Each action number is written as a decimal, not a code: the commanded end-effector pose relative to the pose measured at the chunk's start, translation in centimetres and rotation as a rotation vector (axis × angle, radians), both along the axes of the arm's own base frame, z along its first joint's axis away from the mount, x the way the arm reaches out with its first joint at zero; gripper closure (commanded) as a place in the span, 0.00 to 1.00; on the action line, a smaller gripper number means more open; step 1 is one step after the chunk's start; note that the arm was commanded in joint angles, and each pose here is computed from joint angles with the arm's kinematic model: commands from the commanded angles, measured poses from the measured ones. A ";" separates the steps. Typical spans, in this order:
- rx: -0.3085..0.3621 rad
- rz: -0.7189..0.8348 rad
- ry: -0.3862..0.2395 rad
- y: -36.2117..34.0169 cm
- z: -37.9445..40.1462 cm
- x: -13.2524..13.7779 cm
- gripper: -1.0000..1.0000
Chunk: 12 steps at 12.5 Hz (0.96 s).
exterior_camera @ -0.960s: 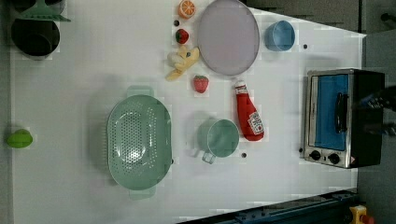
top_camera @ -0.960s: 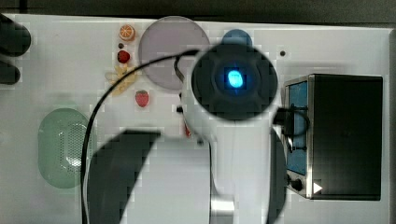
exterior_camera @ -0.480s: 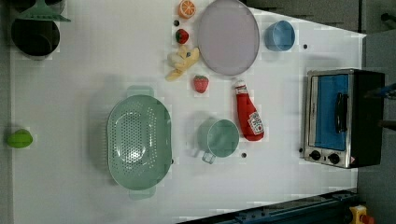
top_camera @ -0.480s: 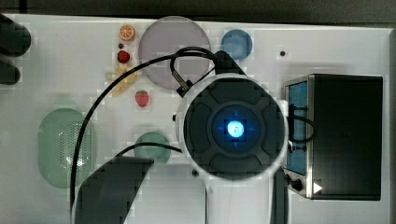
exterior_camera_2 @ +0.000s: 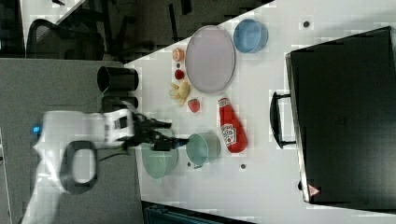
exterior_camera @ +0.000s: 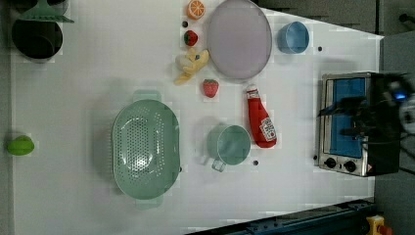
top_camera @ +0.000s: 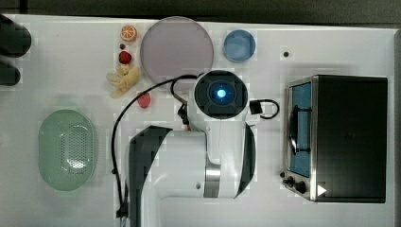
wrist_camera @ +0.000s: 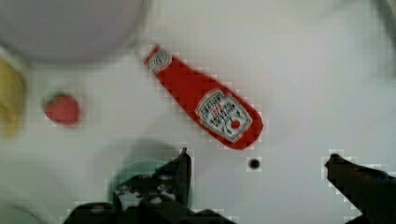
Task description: Pick Ketchup from the table and place it in strainer.
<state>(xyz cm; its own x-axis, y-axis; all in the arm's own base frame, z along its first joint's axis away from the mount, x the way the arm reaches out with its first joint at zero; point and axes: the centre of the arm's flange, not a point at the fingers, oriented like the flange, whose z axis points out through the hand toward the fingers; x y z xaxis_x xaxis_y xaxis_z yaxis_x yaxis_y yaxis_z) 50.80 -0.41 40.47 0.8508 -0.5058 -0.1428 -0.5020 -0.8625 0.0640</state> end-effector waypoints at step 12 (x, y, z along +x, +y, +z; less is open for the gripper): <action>0.077 0.726 -0.070 1.1 -17.3 -2.5 0.00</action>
<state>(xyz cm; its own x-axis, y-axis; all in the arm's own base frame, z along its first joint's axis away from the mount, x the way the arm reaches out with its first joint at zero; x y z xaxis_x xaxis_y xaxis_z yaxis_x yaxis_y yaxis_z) 48.38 0.67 24.28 0.9887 0.1311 -0.0732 0.1299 -0.9913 -0.0216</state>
